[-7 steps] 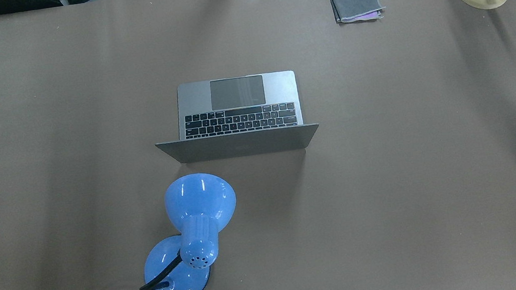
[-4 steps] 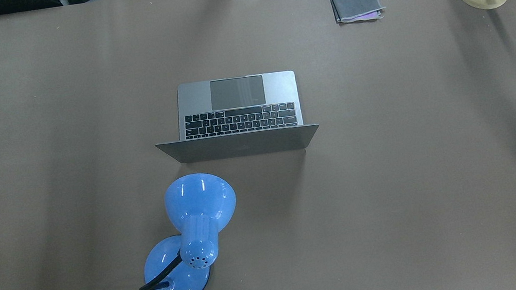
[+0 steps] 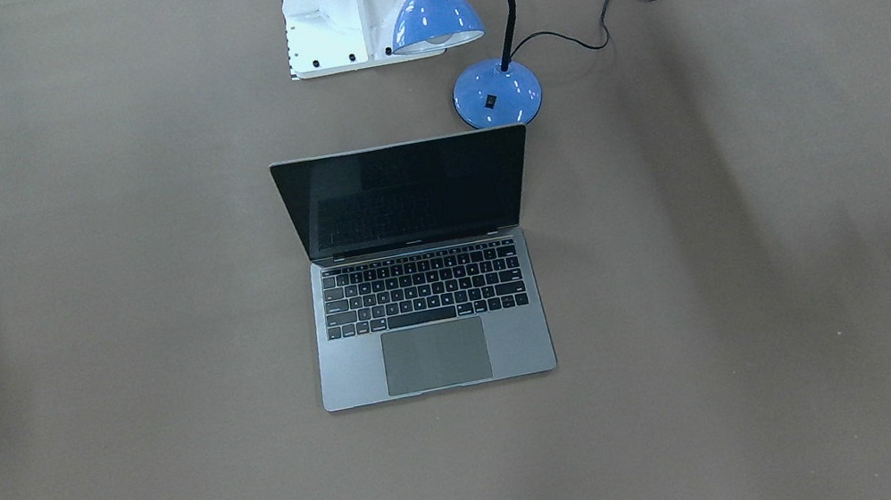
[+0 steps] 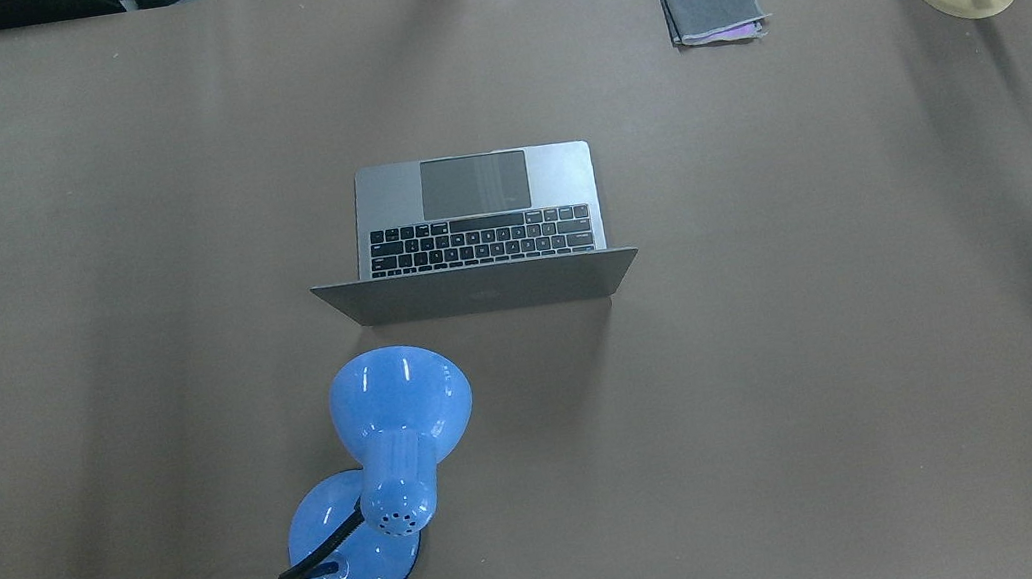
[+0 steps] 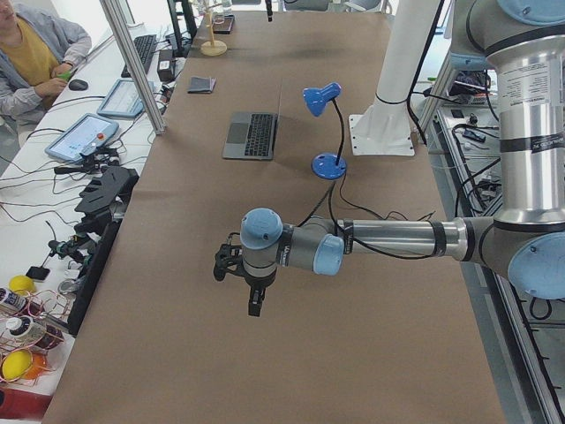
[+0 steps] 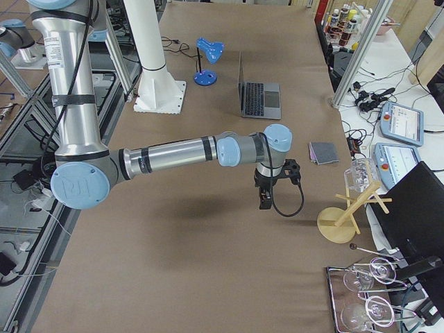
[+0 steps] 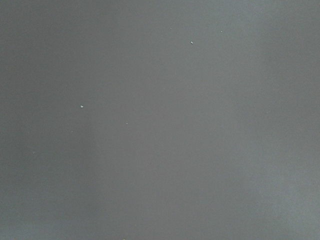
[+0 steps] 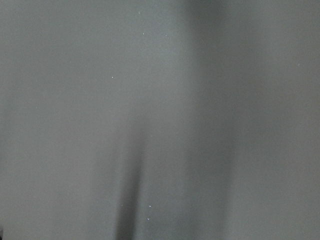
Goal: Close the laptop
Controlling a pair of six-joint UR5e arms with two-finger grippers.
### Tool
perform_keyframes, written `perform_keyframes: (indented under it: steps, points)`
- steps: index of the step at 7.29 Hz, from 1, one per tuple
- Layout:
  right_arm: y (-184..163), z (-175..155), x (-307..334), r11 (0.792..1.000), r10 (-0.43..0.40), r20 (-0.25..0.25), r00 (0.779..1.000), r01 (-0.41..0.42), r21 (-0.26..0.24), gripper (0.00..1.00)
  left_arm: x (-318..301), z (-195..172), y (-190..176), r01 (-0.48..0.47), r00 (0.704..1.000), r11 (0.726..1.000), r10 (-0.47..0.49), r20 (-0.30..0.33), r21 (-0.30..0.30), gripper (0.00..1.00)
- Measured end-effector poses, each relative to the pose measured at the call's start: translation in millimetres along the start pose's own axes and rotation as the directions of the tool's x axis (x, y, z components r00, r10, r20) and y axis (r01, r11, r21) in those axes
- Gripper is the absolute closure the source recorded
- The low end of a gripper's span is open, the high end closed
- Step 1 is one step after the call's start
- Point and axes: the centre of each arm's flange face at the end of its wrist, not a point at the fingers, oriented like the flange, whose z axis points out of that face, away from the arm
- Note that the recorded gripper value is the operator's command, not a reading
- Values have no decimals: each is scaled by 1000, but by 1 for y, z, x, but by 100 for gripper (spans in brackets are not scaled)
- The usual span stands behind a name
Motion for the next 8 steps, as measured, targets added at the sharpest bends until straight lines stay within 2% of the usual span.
perform_keyframes:
  steps: [1, 3, 4, 6, 8]
  points:
    - [2, 2, 0, 1000, 5, 14, 1000, -5, -5, 0, 1, -1, 1, -2, 1000, 1000, 2, -3, 2, 2]
    - [10, 9, 0, 999, 22, 79, 997, -20, -28, 0, 4, -5, 1, -6, 1000, 1000, 6, 0, 9, 2]
    - [11, 12, 2, 999, 28, 92, 995, -25, -35, 0, 4, -5, 1, -5, 1000, 1000, 5, 0, 10, 3]
    - [17, 16, 9, 998, 41, 85, 995, -38, -43, 0, 4, -4, -1, 10, 1000, 1000, -10, -6, 6, 3]
    - [28, 19, 27, 997, 68, 40, 997, -67, -46, 0, 9, -7, -5, 62, 998, 998, -61, -29, 9, 3]
